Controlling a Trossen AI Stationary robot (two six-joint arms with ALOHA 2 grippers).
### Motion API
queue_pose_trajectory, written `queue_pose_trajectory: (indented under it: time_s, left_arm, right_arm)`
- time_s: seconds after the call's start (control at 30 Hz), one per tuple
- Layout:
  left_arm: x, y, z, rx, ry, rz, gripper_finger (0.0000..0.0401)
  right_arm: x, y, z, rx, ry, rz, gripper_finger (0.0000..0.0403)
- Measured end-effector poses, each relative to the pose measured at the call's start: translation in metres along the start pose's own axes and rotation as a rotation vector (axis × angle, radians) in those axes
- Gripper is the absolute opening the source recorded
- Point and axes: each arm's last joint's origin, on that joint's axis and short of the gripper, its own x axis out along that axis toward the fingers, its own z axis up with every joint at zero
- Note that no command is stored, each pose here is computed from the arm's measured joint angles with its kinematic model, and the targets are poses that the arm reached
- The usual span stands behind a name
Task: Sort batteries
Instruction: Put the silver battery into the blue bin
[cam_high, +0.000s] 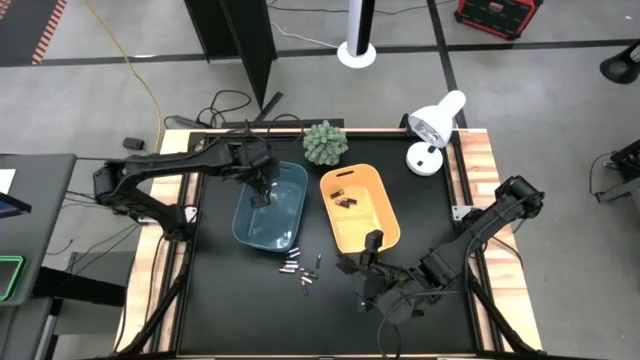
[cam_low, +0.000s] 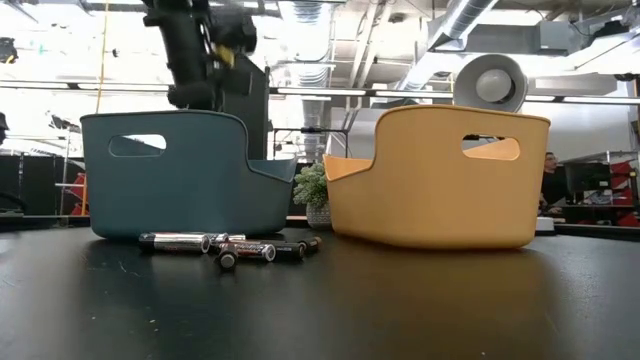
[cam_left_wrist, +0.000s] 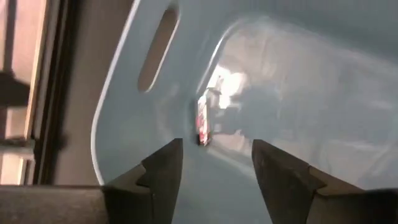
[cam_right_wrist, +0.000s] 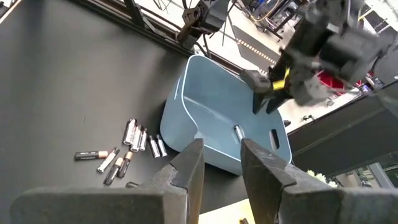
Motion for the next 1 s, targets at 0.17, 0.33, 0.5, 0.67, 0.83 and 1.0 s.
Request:
queue_pose_trajectory:
  time_s: [0.17,0.33,0.5,0.67,0.83,1.0]
  left_arm:
    - [-0.036,-0.037,0.006,0.084,-0.151,-0.064,0.0179]
    - [-0.058,-0.091,0.004,0.229,-0.248,-0.166,0.0168]
    - [-0.069,-0.149,-0.002,0.38,-0.345,-0.279,0.016]
    - [-0.06,-0.188,-0.007,0.391,-0.306,-0.329,0.0151]
    - [-0.03,-0.221,-0.011,0.392,-0.191,-0.323,0.0147]
    - [0.003,-0.243,-0.014,0.4,-0.098,-0.297,0.0146]
  right_arm:
    - [0.0,0.0,-0.001,-0.004,0.007,0.0,0.0122]
    - [0.002,-0.002,-0.003,-0.016,0.025,-0.005,0.0122]
    - [0.006,-0.005,-0.006,-0.005,0.052,-0.016,0.0122]
    - [0.009,-0.007,-0.008,0.003,0.068,-0.022,0.0122]
    - [0.009,-0.007,-0.008,0.01,0.067,-0.023,0.0122]
    - [0.009,-0.007,-0.008,0.014,0.066,-0.022,0.0122]
